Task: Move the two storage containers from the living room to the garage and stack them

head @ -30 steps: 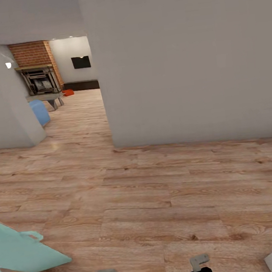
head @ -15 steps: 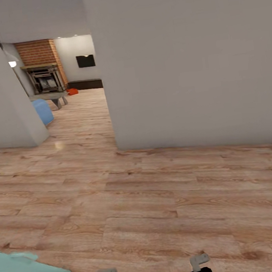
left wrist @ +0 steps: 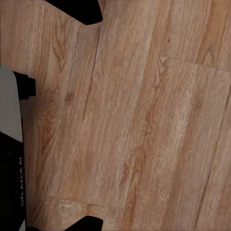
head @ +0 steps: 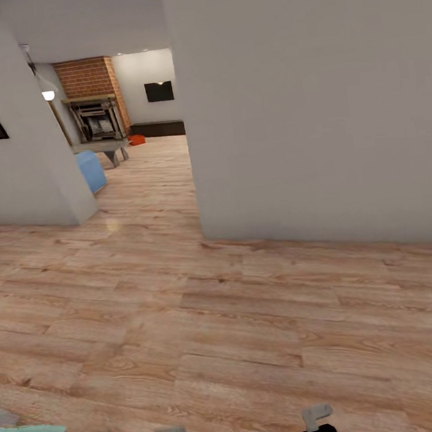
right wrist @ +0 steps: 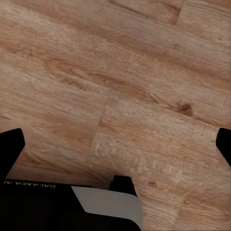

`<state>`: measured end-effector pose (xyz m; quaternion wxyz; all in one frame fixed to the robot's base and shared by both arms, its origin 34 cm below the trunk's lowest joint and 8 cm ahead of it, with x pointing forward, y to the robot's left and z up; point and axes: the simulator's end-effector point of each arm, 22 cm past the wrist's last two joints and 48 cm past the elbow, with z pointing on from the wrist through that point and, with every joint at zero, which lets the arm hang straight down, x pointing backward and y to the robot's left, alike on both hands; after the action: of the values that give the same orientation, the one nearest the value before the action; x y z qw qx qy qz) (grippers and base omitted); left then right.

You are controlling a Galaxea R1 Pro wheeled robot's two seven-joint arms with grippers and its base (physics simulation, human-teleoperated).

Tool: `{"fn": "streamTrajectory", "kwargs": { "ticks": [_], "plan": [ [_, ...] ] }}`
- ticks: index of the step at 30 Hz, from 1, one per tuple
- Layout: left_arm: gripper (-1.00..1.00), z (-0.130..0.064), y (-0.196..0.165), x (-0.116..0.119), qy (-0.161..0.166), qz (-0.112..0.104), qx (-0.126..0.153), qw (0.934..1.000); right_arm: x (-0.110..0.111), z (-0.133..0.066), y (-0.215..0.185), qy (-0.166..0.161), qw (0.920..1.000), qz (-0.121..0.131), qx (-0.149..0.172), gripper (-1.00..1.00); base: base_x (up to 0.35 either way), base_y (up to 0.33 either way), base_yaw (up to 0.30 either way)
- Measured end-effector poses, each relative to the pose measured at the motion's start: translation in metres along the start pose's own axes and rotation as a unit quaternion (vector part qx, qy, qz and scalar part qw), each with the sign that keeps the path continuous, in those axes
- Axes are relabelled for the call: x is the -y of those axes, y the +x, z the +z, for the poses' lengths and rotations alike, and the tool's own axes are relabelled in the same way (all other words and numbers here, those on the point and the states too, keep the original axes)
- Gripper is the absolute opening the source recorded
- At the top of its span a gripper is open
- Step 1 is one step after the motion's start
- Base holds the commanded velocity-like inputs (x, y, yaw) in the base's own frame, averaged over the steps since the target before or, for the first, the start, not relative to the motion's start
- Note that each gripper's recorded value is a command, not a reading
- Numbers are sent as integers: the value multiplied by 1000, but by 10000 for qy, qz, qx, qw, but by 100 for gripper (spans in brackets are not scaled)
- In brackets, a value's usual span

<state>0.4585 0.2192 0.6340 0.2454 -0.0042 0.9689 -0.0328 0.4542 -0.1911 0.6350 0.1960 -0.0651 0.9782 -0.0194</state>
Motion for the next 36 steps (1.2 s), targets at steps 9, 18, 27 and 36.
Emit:
{"fn": "streamTrajectory", "kwargs": {
  "ticks": [9,18,27,36],
  "plan": [
    [100,0,0,0,0,0,-5,10000,0,0,0,0,10000,0,-4,100,303,-52,48],
    [100,1,2,0,-1,-3,-23,10000,0,1,2,1,10000,-1,-22,100,311,-60,120],
    [100,1,3,0,-1,-2,-35,10000,0,1,3,-5,10000,-1,-35,100,334,-3,141],
    [100,2,6,0,-1,-3,-61,10000,-1,2,5,-5,10000,-1,-59,100,338,0,244]
  ]
}}
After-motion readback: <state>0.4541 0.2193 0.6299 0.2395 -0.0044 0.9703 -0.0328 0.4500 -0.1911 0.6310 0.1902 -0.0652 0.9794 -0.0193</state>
